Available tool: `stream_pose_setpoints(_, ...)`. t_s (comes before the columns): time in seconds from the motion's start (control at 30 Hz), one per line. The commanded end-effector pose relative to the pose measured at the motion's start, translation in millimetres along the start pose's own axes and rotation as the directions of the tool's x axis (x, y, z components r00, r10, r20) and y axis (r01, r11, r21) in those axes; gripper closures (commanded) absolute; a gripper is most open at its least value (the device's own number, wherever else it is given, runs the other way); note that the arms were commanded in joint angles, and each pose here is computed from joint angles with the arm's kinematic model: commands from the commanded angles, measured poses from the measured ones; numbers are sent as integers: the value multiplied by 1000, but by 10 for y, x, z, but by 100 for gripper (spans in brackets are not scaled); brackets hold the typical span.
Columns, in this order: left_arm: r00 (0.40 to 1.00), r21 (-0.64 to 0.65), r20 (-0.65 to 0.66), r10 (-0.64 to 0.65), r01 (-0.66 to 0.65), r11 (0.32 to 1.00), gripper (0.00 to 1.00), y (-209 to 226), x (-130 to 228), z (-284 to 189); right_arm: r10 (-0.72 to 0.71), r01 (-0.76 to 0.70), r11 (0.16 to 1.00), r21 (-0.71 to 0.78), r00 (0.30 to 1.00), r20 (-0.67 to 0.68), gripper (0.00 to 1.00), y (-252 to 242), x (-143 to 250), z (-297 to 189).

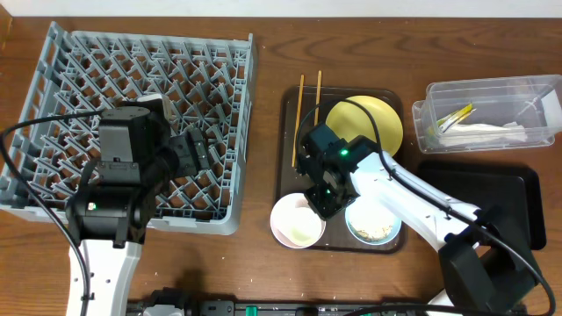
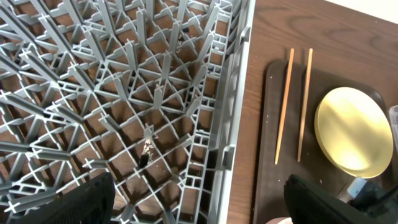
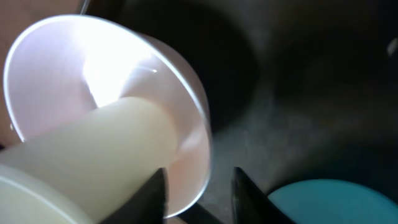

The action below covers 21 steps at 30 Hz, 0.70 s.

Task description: Sort waste into correct bins and load items into the dishwasher

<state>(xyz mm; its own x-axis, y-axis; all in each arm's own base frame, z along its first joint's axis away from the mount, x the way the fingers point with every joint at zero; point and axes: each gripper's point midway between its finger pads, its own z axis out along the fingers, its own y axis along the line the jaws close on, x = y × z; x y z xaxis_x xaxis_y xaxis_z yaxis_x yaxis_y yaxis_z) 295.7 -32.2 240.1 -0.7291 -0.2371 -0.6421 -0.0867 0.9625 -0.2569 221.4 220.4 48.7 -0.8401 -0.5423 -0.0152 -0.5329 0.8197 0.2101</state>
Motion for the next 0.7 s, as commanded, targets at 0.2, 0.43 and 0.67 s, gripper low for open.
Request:
stream_pose_setpoints(0.2, 999, -1, 30, -11, 11, 1000, 11, -5, -91, -51, -47, 55, 997, -45, 985, 163, 60, -47, -217, -530)
stream_pose_setpoints(0.43, 999, 0, 31, -11, 11, 1000, 11, -6, -94, -51, -234, 246, 957, -154, 968, 92, 48, 313, 124, -531)
stream_pose_setpoints(0.67, 999, 0, 30, -11, 11, 1000, 11, -6, -93, -51, -68, 66, 995, 71, 997, 34, 60, 19, 160, -143)
